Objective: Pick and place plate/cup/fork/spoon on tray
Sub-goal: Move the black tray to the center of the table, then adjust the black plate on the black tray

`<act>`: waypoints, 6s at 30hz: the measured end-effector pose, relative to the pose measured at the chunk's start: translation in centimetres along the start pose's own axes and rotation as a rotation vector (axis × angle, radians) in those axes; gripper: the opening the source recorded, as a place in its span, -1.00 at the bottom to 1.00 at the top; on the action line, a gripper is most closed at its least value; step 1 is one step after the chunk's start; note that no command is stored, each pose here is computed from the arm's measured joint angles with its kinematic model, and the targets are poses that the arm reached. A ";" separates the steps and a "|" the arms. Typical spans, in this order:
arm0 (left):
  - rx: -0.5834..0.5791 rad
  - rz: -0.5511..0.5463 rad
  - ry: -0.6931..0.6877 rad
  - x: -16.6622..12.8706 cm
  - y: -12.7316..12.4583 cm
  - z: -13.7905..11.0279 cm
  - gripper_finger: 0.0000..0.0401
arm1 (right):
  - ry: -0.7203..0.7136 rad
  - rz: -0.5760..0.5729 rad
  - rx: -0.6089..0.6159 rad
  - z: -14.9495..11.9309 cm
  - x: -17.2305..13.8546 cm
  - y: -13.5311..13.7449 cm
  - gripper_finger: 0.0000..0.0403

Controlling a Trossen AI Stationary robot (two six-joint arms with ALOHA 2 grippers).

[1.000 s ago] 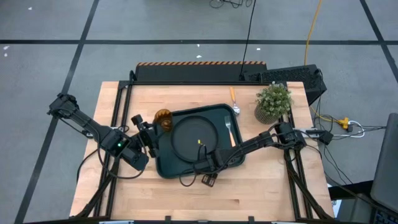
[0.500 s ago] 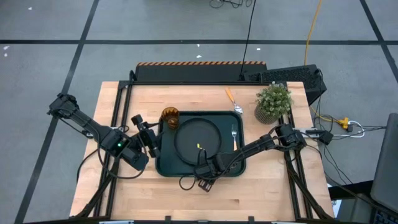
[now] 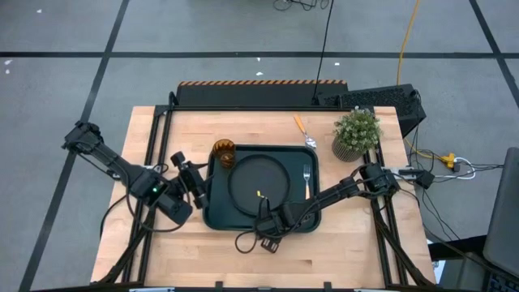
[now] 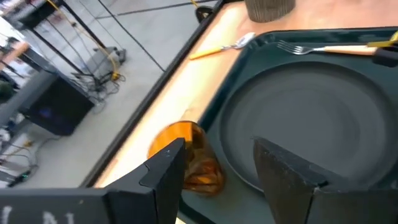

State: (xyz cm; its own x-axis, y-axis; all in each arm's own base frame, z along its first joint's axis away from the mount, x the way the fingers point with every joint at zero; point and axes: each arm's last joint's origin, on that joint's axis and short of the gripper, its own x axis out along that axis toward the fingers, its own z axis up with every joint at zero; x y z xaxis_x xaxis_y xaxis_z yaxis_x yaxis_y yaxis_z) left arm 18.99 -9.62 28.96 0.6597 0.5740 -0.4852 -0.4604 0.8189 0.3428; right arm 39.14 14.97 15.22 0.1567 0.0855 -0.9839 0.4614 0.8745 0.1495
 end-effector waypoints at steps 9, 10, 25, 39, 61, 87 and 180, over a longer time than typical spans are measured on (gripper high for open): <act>0.008 -0.064 0.018 -0.6 -1.0 -1.7 -0.04 | -0.015 -0.008 -0.069 -0.8 0.0 0.7 -0.27; 0.013 -0.064 0.021 -0.6 -1.1 -2.0 -0.04 | -0.020 -0.012 -0.074 -1.0 0.0 0.9 -0.27; 0.018 -0.085 0.025 -0.8 -1.4 -2.7 -0.04 | -0.035 -0.020 -0.195 -1.9 0.1 1.7 -0.27; 0.020 -0.081 0.021 -0.8 -1.4 -2.7 -0.04 | -0.054 -0.040 -0.311 -1.9 0.1 1.7 -0.27; 0.013 -0.081 0.021 -0.8 -1.4 -2.7 -0.04 | -0.053 -0.050 -0.492 -2.5 0.1 2.1 -0.26; 0.005 -0.082 0.021 -0.8 -1.4 -2.7 -0.04 | -0.034 -0.083 -0.634 -3.3 0.1 2.3 -0.47; -0.002 -0.102 0.039 -0.8 -1.5 -2.7 -0.04 | -0.305 -0.032 -0.515 0.5 -4.9 0.9 -0.54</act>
State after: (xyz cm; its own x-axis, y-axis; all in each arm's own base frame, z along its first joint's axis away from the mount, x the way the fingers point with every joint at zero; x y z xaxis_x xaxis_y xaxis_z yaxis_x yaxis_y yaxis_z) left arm 17.49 -11.30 26.65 0.6799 0.4869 -0.5484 -0.3927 0.8733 0.2884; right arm 39.26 15.12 20.28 0.4286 -0.0189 -0.9033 -0.0011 0.9998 -0.0214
